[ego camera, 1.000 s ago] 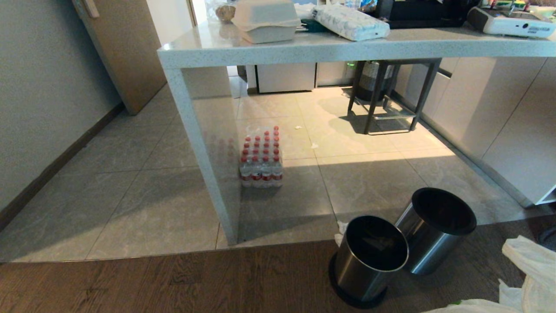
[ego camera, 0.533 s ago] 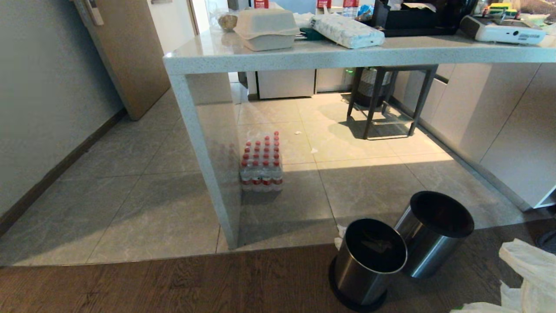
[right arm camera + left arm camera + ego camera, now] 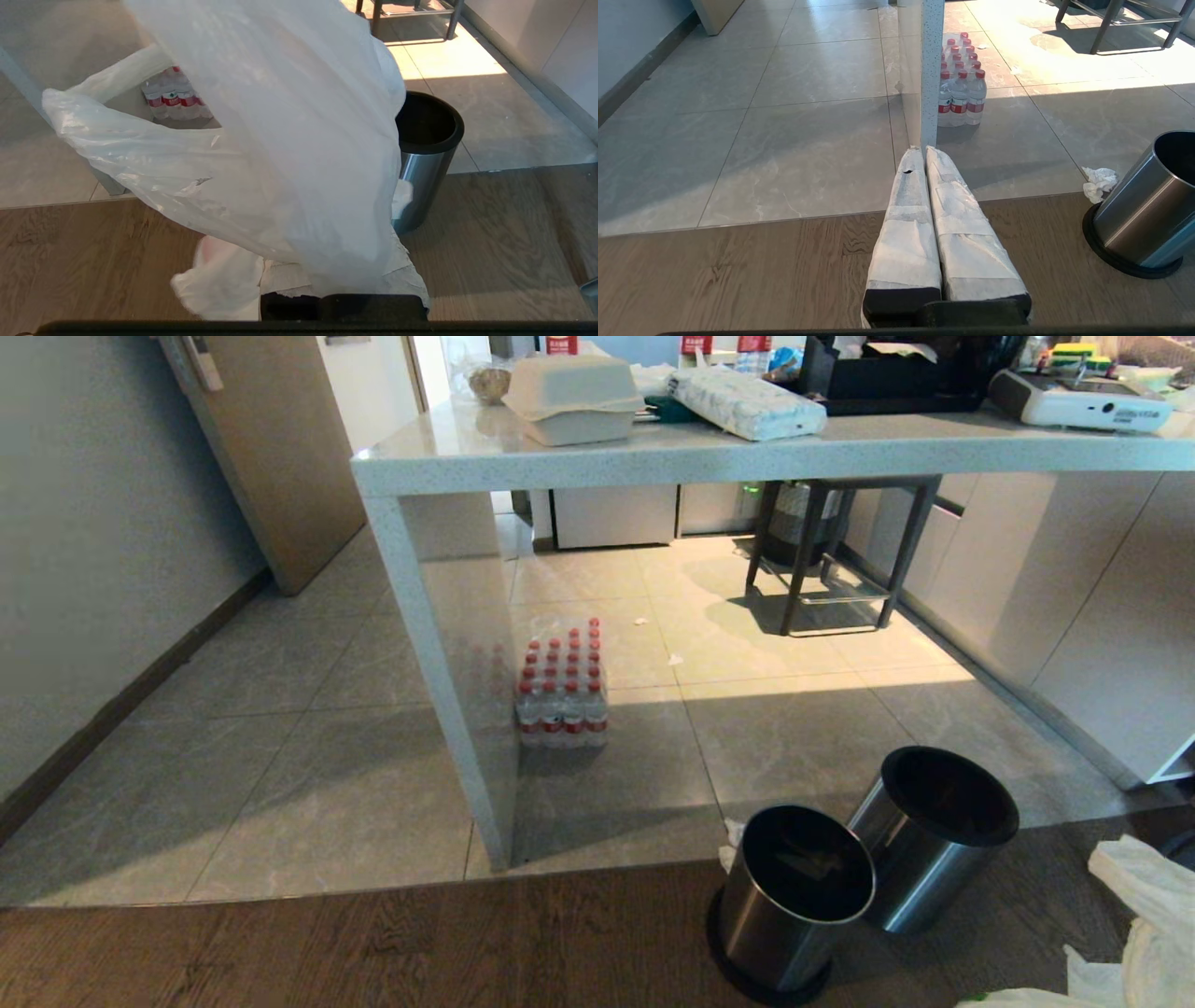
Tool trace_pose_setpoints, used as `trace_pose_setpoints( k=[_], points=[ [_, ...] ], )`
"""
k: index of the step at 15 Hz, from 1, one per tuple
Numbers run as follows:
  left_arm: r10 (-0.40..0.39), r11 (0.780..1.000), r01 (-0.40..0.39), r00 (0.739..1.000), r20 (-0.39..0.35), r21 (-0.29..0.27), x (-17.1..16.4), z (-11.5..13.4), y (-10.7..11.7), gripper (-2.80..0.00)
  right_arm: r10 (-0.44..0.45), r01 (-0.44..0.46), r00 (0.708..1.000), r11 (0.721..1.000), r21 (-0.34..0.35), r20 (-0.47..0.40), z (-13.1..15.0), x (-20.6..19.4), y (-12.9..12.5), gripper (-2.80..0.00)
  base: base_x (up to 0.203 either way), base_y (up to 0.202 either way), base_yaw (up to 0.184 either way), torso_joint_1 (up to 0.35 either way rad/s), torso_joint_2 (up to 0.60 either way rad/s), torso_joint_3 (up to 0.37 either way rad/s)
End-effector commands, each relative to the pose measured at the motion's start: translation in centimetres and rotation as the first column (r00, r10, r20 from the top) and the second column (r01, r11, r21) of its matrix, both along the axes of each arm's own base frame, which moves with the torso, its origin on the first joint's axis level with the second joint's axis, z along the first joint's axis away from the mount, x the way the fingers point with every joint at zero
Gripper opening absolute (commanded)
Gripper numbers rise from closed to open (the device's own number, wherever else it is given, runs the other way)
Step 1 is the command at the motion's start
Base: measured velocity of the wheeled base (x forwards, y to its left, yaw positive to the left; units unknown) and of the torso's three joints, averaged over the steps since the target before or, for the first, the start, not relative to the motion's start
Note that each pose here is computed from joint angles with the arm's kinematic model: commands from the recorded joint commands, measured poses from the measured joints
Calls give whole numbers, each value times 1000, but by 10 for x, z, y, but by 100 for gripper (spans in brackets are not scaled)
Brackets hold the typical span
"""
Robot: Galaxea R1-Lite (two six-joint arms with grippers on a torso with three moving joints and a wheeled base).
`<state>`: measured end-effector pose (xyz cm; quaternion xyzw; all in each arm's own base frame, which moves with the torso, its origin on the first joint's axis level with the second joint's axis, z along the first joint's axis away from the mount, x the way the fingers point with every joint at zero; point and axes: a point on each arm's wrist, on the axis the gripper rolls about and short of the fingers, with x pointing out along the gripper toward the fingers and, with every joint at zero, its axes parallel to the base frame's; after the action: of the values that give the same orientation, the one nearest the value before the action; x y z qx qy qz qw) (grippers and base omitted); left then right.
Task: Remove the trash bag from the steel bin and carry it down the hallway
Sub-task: Put the trash bag at the door
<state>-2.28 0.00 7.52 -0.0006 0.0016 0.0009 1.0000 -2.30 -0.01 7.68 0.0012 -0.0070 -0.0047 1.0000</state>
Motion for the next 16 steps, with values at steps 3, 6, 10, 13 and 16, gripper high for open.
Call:
trace_pose_setpoints(
  k=[3,6,10,13,16],
  points=[
    [0,1000,0,1000,0,0,0,0,0,-280,0,0,999,1000,0,38,-1,-3,0,-280,0,0,0,0,0,0],
    [0,1000,0,1000,0,0,0,0,0,-280,0,0,999,1000,1,38,-1,-3,0,-280,0,0,0,0,0,0],
    [0,1000,0,1000,0,-2,0,0,0,-280,0,0,999,1000,0,38,-1,-3,0,-280,0,0,0,0,0,0],
    [0,1000,0,1000,0,-2,0,0,0,-280,0,0,999,1000,0,38,-1,-3,0,-280,-1,74,-4,2,2,2],
    [0,1000,0,1000,0,-2,0,0,0,-280,0,0,999,1000,1,40,-1,-3,0,-280,0,193,-2,2,1,0]
  ],
)
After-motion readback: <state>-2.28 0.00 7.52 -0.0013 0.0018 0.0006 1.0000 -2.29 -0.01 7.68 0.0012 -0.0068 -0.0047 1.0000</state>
